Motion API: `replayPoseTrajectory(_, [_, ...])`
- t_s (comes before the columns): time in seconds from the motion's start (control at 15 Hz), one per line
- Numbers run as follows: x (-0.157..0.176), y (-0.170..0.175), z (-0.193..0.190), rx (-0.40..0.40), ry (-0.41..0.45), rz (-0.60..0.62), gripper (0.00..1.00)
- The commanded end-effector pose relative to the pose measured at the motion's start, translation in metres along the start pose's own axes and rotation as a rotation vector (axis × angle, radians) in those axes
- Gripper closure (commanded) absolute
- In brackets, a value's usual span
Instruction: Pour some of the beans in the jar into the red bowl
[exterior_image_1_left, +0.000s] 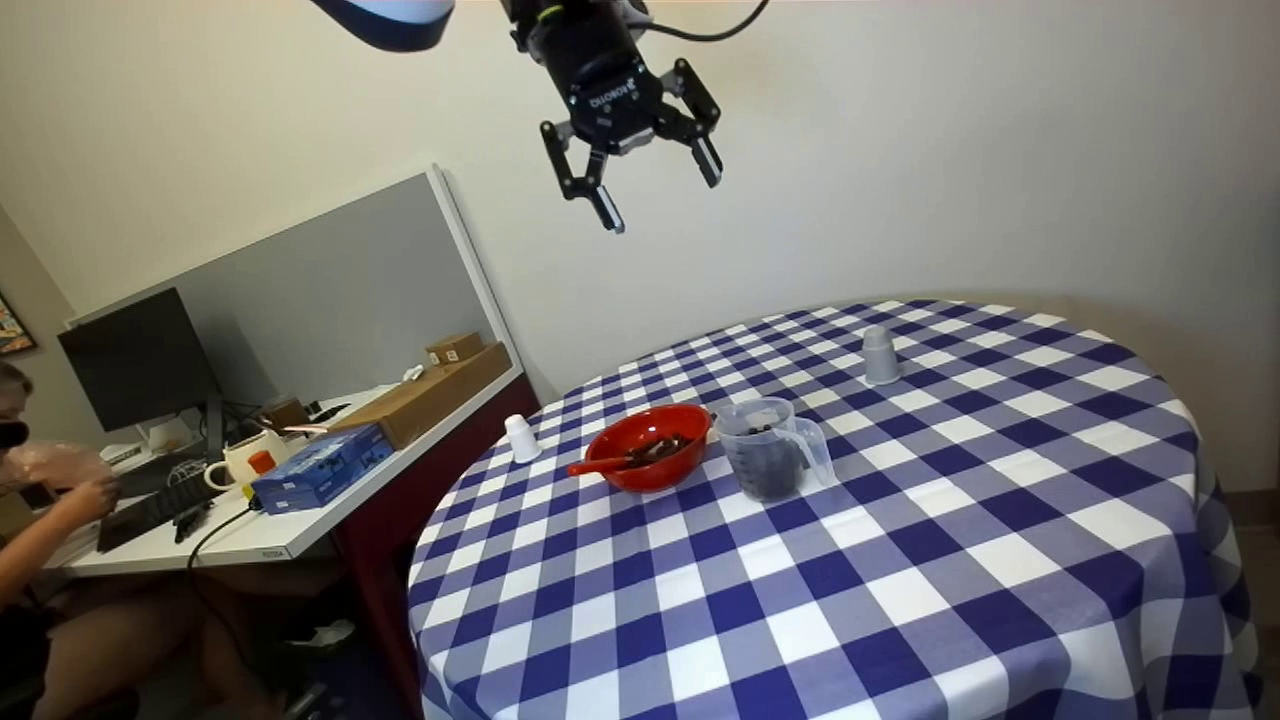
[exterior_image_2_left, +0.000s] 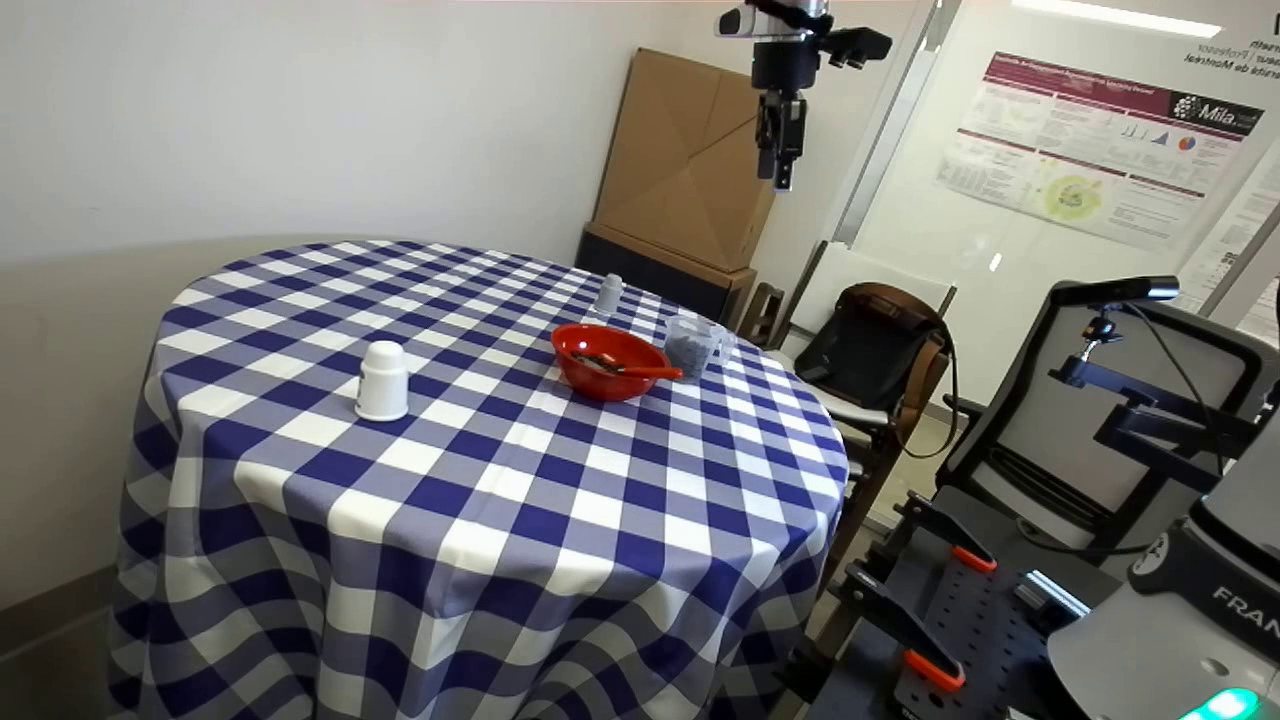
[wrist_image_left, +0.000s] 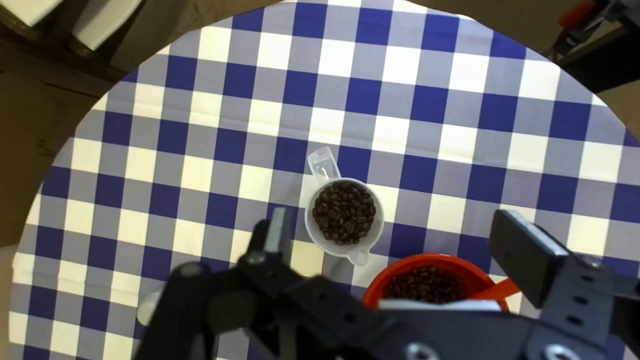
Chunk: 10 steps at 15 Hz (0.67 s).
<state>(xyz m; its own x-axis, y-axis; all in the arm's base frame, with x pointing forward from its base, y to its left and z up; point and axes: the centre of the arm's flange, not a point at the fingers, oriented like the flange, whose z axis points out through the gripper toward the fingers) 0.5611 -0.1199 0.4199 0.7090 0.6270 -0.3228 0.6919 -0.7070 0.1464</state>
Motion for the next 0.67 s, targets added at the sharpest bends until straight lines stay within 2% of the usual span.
replayPoseTrajectory(0.0, [0.025, 0.037, 0.014, -0.016, -0.037, -0.101, 0.0])
replayPoseTrajectory(0.33, [0.045, 0.055, 0.052, 0.019, -0.051, -0.186, 0.0])
replayPoseTrajectory(0.6, [0.052, 0.066, 0.083, 0.035, -0.098, -0.202, 0.0])
